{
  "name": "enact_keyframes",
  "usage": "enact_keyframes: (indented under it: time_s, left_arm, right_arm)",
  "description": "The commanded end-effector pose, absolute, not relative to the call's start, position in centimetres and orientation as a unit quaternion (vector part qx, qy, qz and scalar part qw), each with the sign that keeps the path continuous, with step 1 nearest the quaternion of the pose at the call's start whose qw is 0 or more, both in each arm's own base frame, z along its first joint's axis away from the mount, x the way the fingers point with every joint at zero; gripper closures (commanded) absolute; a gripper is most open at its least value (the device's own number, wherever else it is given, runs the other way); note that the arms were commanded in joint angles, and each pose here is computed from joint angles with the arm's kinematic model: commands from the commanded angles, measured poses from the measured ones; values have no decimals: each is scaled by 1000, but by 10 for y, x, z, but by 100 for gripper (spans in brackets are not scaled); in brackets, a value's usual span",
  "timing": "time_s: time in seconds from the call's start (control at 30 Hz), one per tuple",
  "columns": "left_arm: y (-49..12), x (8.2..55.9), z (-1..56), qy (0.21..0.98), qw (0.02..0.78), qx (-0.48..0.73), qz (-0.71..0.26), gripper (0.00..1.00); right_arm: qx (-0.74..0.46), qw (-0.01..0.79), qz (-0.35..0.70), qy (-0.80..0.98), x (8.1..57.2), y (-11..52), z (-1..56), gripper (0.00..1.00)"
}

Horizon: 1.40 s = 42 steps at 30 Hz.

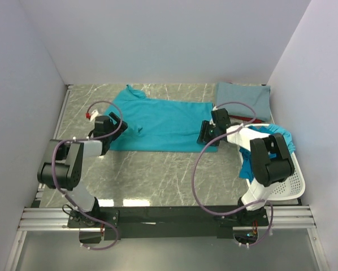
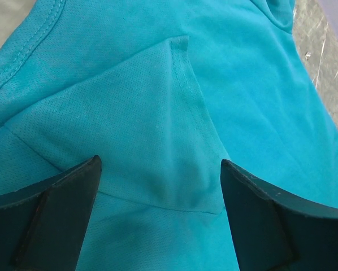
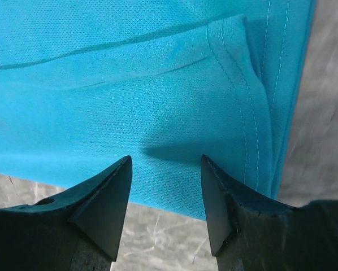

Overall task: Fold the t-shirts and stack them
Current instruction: Fold the tshirt

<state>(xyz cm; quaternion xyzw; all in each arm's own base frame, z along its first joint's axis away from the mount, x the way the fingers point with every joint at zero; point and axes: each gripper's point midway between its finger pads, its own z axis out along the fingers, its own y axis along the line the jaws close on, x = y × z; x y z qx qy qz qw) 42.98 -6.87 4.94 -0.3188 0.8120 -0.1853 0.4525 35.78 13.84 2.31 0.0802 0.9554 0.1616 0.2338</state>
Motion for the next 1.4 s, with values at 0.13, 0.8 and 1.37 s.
enact_keyframes:
  time_s: [0.13, 0.8, 1.37]
  left_arm:
    - [-49, 378, 46, 804, 450, -354, -161, 7]
    - [-106, 406, 104, 803, 524, -218, -182, 7]
    - [-99, 357, 33, 841, 456, -258, -133, 7]
  right_arm:
    - [80, 197, 120, 970, 296, 135, 2, 41]
    - [18, 313, 142, 939, 369, 173, 73, 40]
    - [51, 222, 115, 967, 330, 161, 0, 41]
